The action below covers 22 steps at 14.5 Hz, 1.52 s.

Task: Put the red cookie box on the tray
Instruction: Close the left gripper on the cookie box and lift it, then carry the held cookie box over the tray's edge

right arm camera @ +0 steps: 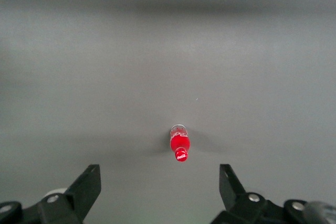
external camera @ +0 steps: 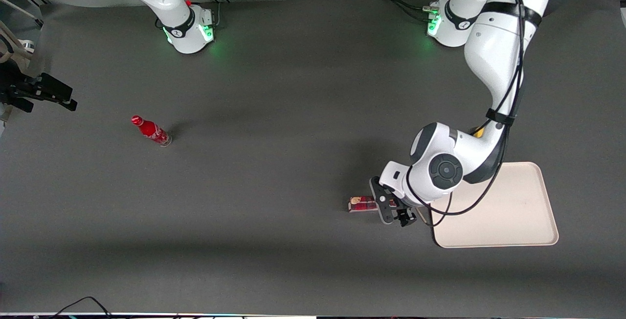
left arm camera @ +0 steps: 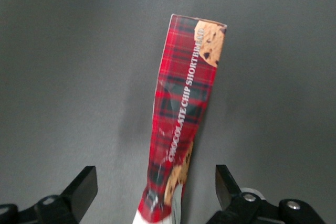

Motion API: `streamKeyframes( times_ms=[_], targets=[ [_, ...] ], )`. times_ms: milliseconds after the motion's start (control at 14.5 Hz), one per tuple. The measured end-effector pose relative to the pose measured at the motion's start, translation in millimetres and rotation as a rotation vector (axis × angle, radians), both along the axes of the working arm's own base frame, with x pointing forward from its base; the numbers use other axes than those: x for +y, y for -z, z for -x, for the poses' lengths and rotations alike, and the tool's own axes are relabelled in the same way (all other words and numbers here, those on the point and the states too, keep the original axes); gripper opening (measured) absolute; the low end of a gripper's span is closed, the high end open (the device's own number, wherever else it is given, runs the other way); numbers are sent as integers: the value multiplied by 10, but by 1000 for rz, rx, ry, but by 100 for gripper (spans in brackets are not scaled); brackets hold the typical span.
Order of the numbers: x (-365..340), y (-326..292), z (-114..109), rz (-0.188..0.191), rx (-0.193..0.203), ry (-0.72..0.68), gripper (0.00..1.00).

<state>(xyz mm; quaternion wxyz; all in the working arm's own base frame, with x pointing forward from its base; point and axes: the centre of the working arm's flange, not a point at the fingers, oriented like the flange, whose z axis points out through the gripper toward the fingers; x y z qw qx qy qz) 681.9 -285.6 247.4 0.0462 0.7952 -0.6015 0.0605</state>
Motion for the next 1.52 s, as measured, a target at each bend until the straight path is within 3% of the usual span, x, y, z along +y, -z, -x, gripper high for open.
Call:
streamKeyframes(
  times_ms=[414,966,1310,1517],
  targets=[
    [-58,255,29,5,-6,7,95],
    [-54,347,73,3,-23,14,13],
    [-29,256,28,4,-53,6,7],
    [123,-117,-96,37,-90,-101,7]
  ],
)
